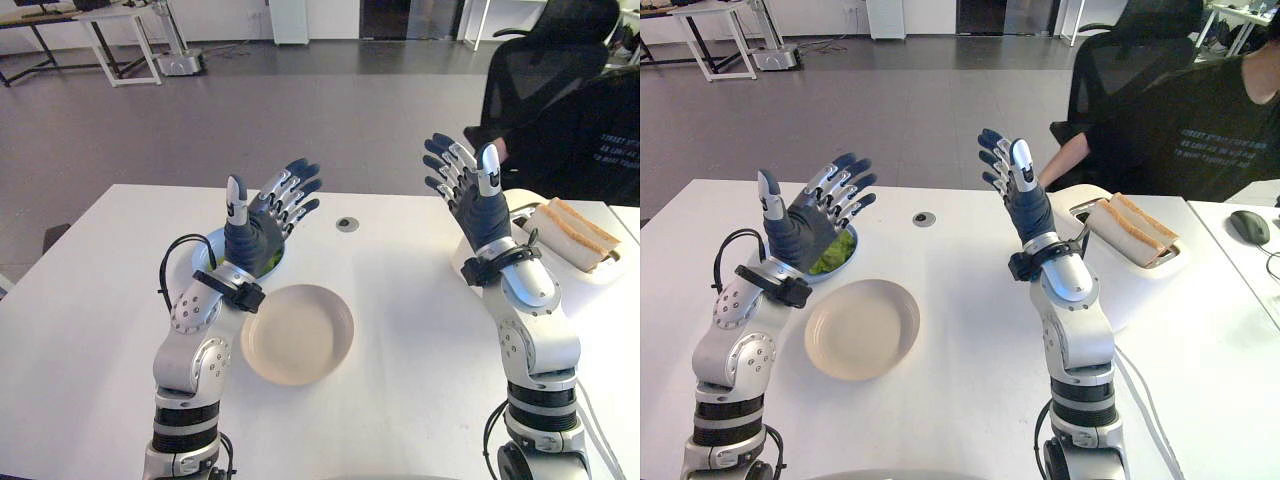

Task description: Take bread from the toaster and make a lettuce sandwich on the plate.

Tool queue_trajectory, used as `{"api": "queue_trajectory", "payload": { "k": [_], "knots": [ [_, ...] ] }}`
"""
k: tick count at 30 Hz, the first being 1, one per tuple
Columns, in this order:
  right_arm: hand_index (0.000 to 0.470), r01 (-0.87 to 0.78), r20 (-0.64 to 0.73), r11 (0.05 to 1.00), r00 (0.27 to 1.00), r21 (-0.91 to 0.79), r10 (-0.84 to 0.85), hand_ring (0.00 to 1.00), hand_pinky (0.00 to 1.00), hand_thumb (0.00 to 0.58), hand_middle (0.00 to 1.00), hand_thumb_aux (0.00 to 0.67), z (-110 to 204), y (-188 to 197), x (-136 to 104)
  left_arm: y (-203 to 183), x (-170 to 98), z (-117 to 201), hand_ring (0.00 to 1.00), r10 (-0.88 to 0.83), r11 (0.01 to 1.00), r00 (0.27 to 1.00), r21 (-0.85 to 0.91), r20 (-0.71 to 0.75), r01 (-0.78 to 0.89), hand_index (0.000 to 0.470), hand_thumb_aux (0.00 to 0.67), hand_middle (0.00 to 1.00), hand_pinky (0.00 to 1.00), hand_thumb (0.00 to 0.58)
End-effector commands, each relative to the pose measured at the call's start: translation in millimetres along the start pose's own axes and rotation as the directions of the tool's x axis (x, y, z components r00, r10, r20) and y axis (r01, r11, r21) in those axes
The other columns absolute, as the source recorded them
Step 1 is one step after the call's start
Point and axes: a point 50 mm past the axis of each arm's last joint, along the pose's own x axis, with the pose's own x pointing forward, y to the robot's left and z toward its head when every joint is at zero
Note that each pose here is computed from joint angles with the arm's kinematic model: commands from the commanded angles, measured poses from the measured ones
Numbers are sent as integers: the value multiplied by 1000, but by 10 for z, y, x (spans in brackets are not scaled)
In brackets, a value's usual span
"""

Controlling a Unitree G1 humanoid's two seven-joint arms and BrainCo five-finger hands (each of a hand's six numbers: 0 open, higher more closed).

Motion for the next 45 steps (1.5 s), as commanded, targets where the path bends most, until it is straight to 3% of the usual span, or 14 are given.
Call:
{"api": "queue_trajectory", "payload": {
  "k": [1, 9, 13, 15, 17, 19, 21, 24, 30, 39, 40, 41, 42, 45],
  "knots": [
    [0, -6, -23, 1000, 1000, -8, 6, 0, 0, 0, 0, 0, -39, -3, -1, 28, -12, -7, 0, 8, 1000, 1000, 14, -10, -8, 0, 0, 0, 0, 0],
    [0, -36, -32, 998, 999, -51, 34, 0, 0, 0, 0, 0, -47, 7, 1, 73, -32, 2, 0, 15, 999, 1000, 52, -21, -14, 0, 0, 0, 0, 0],
    [0, -17, -58, 927, 998, -376, -5, 0, 0, 0, 0, 0, 49, -375, 72, 221, -57, 14, 0, 65, 977, 996, 209, -59, -51, 0, 0, 0, 0, 0],
    [0, 62, -63, 752, 989, -656, -137, 0, 0, 0, 0, 0, 199, -774, -22, 226, 50, -23, 0, 12, 974, 997, 226, -77, 6, 0, 0, 0, 0, 0],
    [0, 83, -43, 464, 967, -882, -253, 0, 0, 0, 0, 0, 395, -1155, -64, 229, 92, -32, 0, -13, 973, 997, 230, -80, 32, 0, 0, 0, 0, 0],
    [0, 23, -40, 172, 933, -985, -357, 0, 0, 0, 0, 0, 564, -1509, -118, 235, 91, -32, 0, -18, 972, 997, 234, -78, 36, 0, 0, 0, 0, 0],
    [0, -61, -66, 25, 894, -998, -443, 0, 0, 0, 0, 0, 634, -1758, -199, 229, 96, -38, 0, -25, 971, 997, 235, -78, 43, 0, 0, 0, 0, 0],
    [0, -213, -133, -85, 827, -973, -545, 0, 0, 0, 0, 0, 623, -2017, -341, 227, 97, -44, 0, -31, 970, 996, 237, -82, 50, 0, 0, 0, 0, 0],
    [0, -434, -337, 2, 696, -901, -634, 0, 0, 0, 0, 0, 328, -2197, -588, 219, 100, -63, 0, -41, 969, 995, 238, -91, 62, 0, 0, 0, 0, 0],
    [0, -516, -470, 87, 682, -852, -560, 0, 0, 0, 0, 0, 40, -2051, -598, 223, 105, -78, 0, -53, 967, 993, 242, -103, 77, 0, 0, 0, 0, 0],
    [103, -523, -484, 94, 686, -847, -543, 0, 0, 227, 0, 147, 12, -2023, -583, 224, 102, -78, 0, -52, 967, 993, 243, -104, 76, 0, 0, 0, 0, 0],
    [282, -526, -493, 100, 692, -845, -527, 0, 0, 487, 0, 402, -8, -1992, -566, 225, 101, -78, 0, -51, 967, 993, 243, -104, 75, 0, 0, 0, 0, 0],
    [457, -529, -504, 109, 697, -842, -511, 0, 0, 580, 0, 652, -26, -1961, -551, 225, 99, -79, 0, -51, 967, 993, 243, -104, 75, 0, 0, 0, 0, 0],
    [470, -528, -516, 115, 719, -841, -466, 0, 0, 580, 0, 670, -76, -1876, -463, 243, 73, -78, 0, -36, 967, 994, 248, -106, 62, 0, 0, 0, 0, 0]
  ]
}}
